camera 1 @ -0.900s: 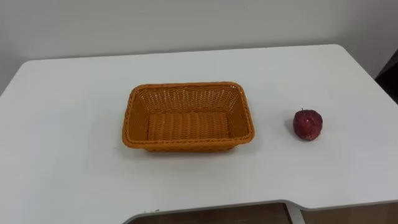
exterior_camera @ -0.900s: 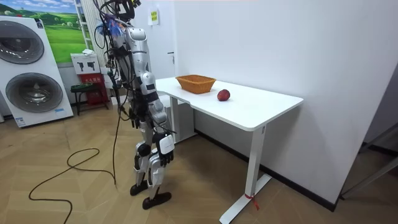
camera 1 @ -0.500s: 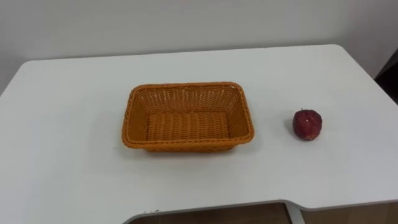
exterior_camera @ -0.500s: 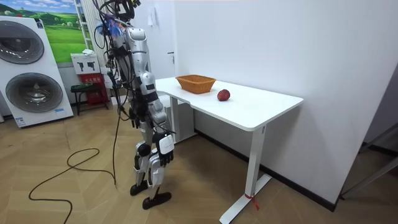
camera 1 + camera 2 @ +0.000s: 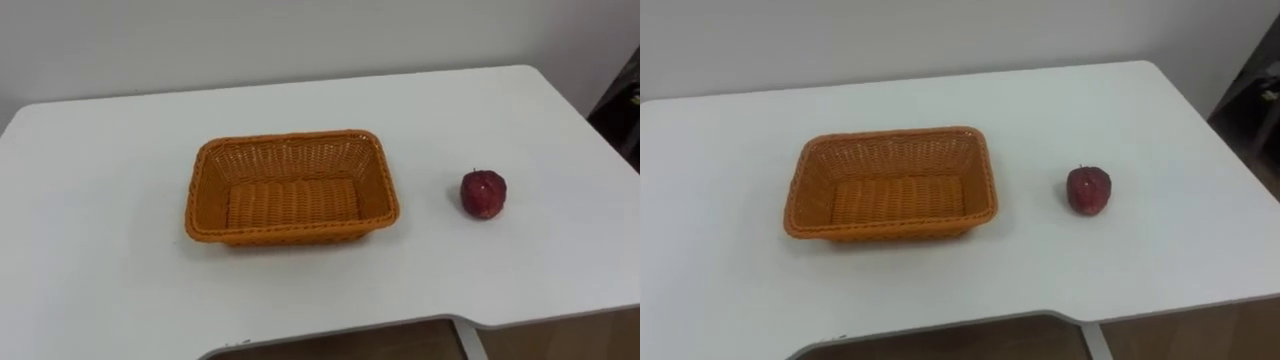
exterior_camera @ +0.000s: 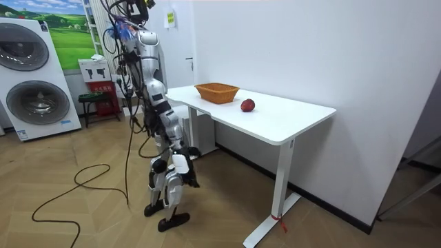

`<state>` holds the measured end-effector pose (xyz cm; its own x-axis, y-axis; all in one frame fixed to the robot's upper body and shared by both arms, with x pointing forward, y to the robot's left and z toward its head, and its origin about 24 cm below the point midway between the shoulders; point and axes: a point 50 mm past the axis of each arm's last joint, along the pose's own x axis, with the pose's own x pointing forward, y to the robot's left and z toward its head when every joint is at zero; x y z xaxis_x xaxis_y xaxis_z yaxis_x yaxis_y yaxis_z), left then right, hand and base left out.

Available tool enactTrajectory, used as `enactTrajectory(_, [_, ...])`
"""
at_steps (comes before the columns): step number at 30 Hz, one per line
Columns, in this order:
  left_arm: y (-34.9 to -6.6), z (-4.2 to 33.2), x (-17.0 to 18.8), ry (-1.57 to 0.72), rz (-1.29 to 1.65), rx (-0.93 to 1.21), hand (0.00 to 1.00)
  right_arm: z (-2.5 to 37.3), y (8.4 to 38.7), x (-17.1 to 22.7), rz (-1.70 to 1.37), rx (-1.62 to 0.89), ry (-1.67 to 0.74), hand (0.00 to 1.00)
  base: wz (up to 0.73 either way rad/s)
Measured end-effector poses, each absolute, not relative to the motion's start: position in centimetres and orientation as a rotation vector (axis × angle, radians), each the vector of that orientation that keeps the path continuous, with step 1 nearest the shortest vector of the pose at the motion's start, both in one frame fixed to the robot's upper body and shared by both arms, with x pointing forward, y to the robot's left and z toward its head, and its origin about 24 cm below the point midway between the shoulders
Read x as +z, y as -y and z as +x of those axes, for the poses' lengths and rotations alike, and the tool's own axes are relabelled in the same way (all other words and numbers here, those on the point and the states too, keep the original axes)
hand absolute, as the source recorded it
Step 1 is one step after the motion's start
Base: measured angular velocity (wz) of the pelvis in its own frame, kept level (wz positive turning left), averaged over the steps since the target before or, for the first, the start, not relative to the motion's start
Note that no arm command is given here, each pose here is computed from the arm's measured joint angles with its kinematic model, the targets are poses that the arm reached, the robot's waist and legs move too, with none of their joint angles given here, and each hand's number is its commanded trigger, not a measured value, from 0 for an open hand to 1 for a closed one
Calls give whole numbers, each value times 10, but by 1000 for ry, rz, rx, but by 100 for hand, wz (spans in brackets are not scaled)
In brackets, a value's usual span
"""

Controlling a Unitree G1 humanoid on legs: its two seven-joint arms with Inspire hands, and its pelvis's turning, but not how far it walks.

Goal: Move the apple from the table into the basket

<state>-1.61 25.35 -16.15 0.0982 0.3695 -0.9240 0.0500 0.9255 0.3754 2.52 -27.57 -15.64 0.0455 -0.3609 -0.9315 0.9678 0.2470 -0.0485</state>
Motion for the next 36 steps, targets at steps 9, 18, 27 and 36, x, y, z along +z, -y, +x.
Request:
enactTrajectory(9, [-269, -30, -155, -1431, 377, 374, 0, 83, 322, -116, 1020, -1494, -533, 0, 0])
enactTrajectory(18, [-269, -24, -154, -1394, 394, 374, 0, 129, 350, -45, 756, -1537, -262, 0, 1])
enactTrajectory(27, [-264, -24, -156, -1393, 405, 334, 0, 148, 353, 17, 389, -1555, -3, 0, 1])
enactTrajectory(36, [-258, -13, -159, -1383, 439, 253, 0, 187, 318, 50, 32, -1216, 139, 0, 0])
